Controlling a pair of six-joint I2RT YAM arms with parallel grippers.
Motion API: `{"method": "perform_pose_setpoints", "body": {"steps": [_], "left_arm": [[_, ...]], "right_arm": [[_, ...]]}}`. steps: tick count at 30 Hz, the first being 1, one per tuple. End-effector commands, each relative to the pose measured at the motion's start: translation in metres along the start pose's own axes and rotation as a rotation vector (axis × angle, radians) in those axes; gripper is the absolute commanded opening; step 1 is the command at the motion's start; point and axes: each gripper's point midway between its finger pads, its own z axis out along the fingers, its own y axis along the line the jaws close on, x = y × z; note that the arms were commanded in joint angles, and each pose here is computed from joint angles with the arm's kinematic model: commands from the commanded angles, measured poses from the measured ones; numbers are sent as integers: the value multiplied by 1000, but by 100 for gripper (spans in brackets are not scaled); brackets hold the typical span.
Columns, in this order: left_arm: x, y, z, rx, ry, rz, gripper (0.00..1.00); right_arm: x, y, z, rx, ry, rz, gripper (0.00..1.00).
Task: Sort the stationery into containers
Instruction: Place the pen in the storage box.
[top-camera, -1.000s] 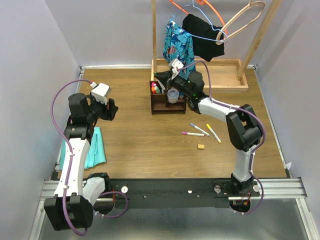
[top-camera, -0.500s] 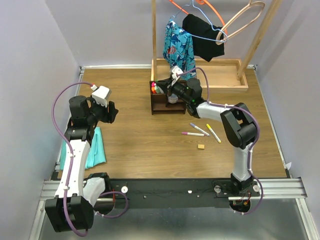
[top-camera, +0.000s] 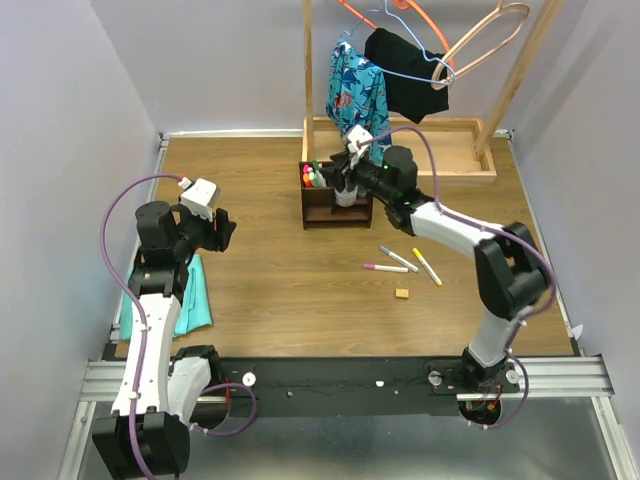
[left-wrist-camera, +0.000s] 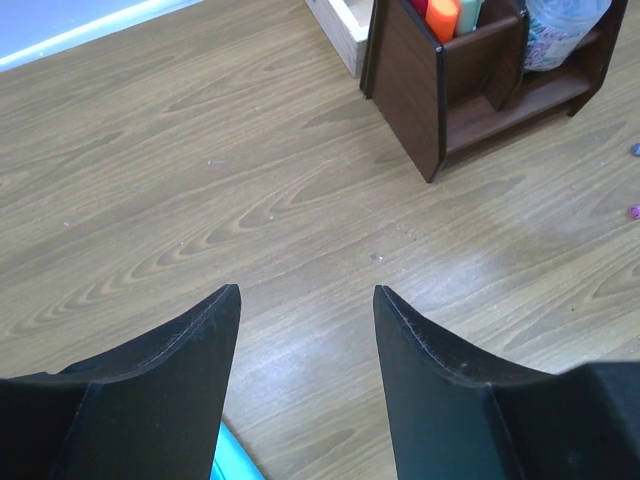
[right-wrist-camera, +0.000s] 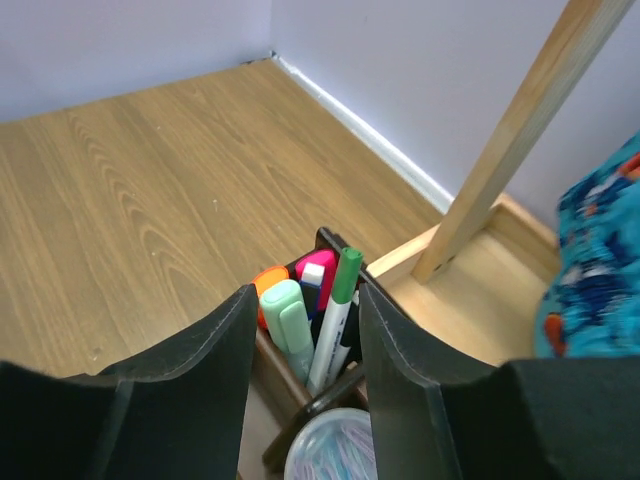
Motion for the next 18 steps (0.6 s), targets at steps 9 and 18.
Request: {"method": "perform_pose_setpoints", "body": {"steps": [9, 18], "left_arm": [[-34, -7, -19, -14, -165, 24, 65], [-39, -12, -25, 2, -177, 19, 65]], "right_arm": [[35, 114, -192, -552, 547, -130, 54], [128, 127, -258, -628, 922, -74, 42]]}}
